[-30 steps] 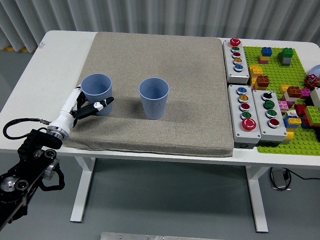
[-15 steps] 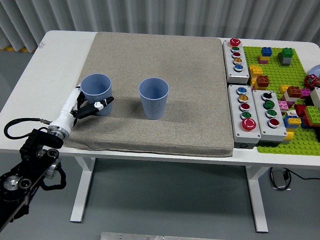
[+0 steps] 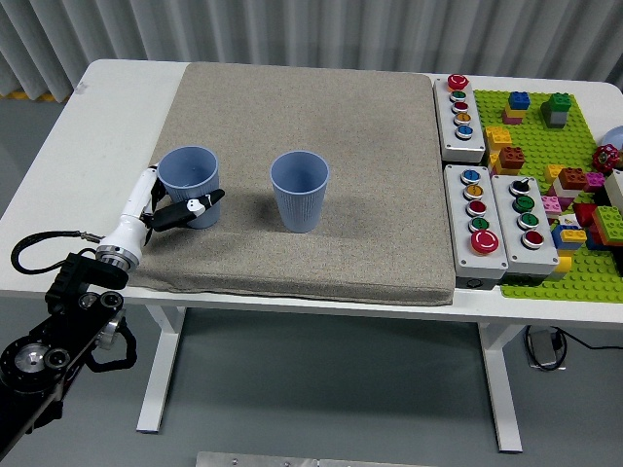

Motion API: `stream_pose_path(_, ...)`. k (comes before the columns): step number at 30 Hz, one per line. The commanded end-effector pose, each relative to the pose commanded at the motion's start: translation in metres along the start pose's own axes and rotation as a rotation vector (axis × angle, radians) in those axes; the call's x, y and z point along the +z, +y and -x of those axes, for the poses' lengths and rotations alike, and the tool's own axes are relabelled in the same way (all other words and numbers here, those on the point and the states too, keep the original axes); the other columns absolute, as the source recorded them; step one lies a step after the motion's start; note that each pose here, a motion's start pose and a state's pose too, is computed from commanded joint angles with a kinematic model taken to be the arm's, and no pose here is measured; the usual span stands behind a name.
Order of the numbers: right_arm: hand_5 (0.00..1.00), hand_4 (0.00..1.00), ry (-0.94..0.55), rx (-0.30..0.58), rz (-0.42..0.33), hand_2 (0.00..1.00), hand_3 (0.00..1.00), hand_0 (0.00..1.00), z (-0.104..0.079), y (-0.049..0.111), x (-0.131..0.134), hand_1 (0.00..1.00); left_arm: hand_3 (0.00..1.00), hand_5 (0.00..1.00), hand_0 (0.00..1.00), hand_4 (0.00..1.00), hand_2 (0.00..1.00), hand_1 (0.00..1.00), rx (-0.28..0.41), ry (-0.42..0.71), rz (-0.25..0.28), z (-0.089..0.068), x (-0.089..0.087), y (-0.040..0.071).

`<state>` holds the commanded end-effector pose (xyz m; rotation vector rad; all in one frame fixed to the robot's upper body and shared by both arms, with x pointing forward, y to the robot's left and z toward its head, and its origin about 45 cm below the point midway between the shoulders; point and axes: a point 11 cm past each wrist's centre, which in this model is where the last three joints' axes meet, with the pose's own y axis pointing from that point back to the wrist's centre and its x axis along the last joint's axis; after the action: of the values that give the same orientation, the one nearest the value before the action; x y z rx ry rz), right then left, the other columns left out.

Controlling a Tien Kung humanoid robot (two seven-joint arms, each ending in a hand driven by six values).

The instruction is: Pick cup pour cup place

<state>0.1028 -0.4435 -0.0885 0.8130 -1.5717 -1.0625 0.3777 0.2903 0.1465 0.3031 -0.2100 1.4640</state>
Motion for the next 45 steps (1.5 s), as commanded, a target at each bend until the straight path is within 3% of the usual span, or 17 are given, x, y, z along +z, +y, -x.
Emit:
stream_pose_path(3,0.517,0.068,0.002,0.0,0.001,0.667,0.632,0.703,0.0,0.0,0.001,0.706,0.581,0.28,0.509,0.911,0.567,0.512,0.042,0.009,0.006,-0.001,-0.001,0.002)
stream_pose_path(4,0.517,0.068,0.002,0.0,0.002,0.667,0.632,0.703,0.0,0.0,0.001,0.706,0.501,0.205,0.427,0.856,0.483,0.44,0.051,0.014,0.007,0.0,-0.001,0.002)
stream_pose_path(14,0.515,0.069,-0.001,-0.002,-0.003,0.667,0.632,0.703,0.0,0.0,-0.002,0.706,0.49,0.246,0.41,0.887,0.472,0.423,0.051,0.026,0.021,0.0,0.003,0.003)
stream_pose_path(20,0.514,0.069,-0.002,-0.001,-0.005,0.667,0.633,0.703,0.0,0.0,-0.002,0.706,0.492,0.251,0.414,0.888,0.477,0.424,0.063,0.016,0.07,-0.006,0.019,0.003)
stream_pose_path(27,0.513,0.069,-0.005,0.0,-0.008,0.667,0.632,0.703,-0.002,0.0,-0.003,0.706,0.5,0.255,0.433,0.891,0.483,0.43,0.097,-0.118,0.241,-0.034,0.078,-0.005)
stream_pose_path(31,0.511,0.069,-0.007,0.0,-0.011,0.667,0.633,0.704,-0.002,0.0,-0.004,0.706,0.502,0.219,0.443,0.864,0.493,0.443,0.098,-0.213,0.302,-0.042,0.101,-0.011)
stream_pose_path(36,0.508,0.069,-0.009,0.001,-0.014,0.667,0.632,0.703,-0.002,0.001,-0.005,0.706,0.505,0.198,0.447,0.851,0.494,0.447,0.071,-0.343,0.337,-0.038,0.114,-0.019)
stream_pose_path(45,0.51,0.07,-0.011,0.002,-0.011,0.668,0.632,0.704,-0.002,0.0,-0.004,0.706,0.504,0.199,0.439,0.851,0.497,0.447,-0.016,-0.516,0.34,-0.019,0.11,-0.026)
